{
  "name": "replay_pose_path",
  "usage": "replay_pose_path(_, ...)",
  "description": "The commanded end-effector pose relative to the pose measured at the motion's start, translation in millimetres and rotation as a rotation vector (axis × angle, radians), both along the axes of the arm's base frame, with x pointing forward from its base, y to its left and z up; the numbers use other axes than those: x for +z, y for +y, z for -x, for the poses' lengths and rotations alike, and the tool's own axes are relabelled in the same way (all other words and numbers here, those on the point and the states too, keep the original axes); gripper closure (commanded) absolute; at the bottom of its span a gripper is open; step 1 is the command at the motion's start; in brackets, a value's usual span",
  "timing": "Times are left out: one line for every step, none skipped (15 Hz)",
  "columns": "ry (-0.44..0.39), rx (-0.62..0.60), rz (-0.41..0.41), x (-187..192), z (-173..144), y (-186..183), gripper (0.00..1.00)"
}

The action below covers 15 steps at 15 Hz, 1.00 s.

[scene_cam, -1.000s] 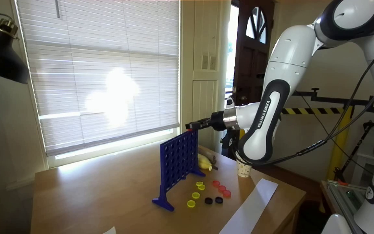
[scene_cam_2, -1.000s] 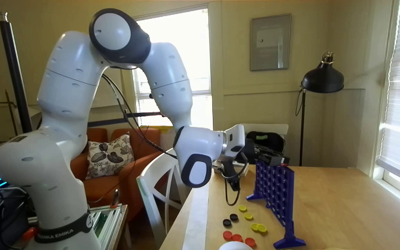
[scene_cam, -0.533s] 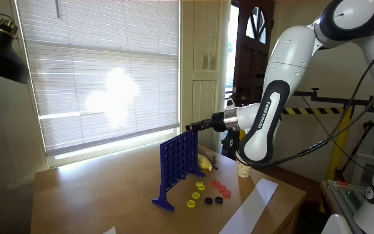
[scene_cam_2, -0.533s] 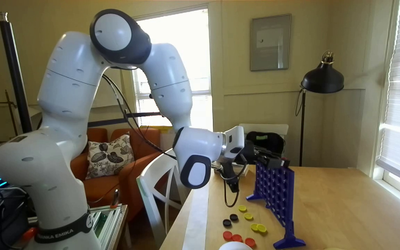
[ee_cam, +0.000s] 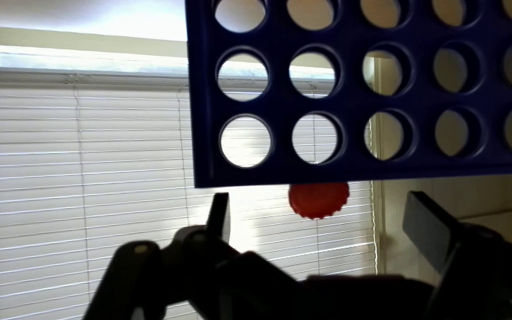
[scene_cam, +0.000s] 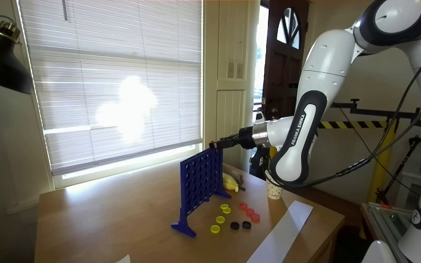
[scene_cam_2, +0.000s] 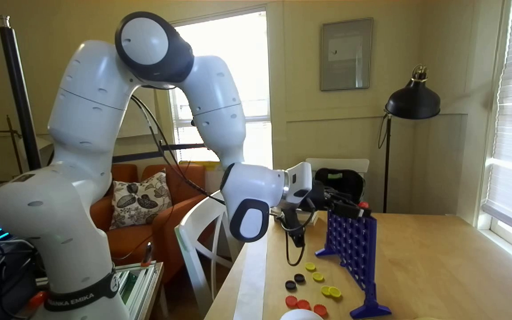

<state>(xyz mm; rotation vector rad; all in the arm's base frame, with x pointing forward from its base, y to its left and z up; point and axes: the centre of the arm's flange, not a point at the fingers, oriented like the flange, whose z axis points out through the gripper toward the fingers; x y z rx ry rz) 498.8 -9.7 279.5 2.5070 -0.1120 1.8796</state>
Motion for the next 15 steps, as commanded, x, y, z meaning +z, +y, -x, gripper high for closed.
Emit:
replay_pose_path(-0.052, -0.011, -0.008, -20.6, 25.6, 5.7, 0.00)
replay_pose_path(-0.058, -0.008, -0.010, -18.0, 25.0, 6.9, 0.00)
replay_pose_path(-0.065, -0.004, -0.011, -15.6, 24.4, 7.8, 0.00)
replay_pose_path(-0.069, -0.002, -0.011, -13.3, 23.9, 8.5, 0.00)
replay_pose_path(-0.073, -0.001, -0.012, -11.0, 23.7, 9.2, 0.00)
replay_pose_path(-0.078, 0.000, -0.013, -8.5, 23.3, 9.8, 0.00)
replay_pose_path(-0.084, 0.002, -0.014, -6.2, 23.2, 10.5, 0.00)
replay_pose_path(-0.088, 0.004, -0.014, -4.2, 23.0, 10.9, 0.25)
replay_pose_path(-0.093, 0.007, -0.014, -2.1, 22.5, 11.1, 0.26)
replay_pose_path(-0.095, 0.009, -0.016, -0.4, 21.4, 10.4, 0.34)
replay_pose_path(-0.100, 0.009, -0.016, 0.8, 20.5, 9.6, 0.41)
replay_pose_path(-0.103, 0.010, -0.017, 2.1, 19.1, 8.6, 0.48)
replay_pose_path(-0.102, 0.010, -0.018, 2.8, 18.0, 8.3, 0.56)
replay_pose_path(-0.102, 0.010, -0.024, 3.2, 17.2, 8.2, 0.62)
replay_pose_path(-0.103, 0.009, -0.028, 3.2, 16.8, 7.9, 0.70)
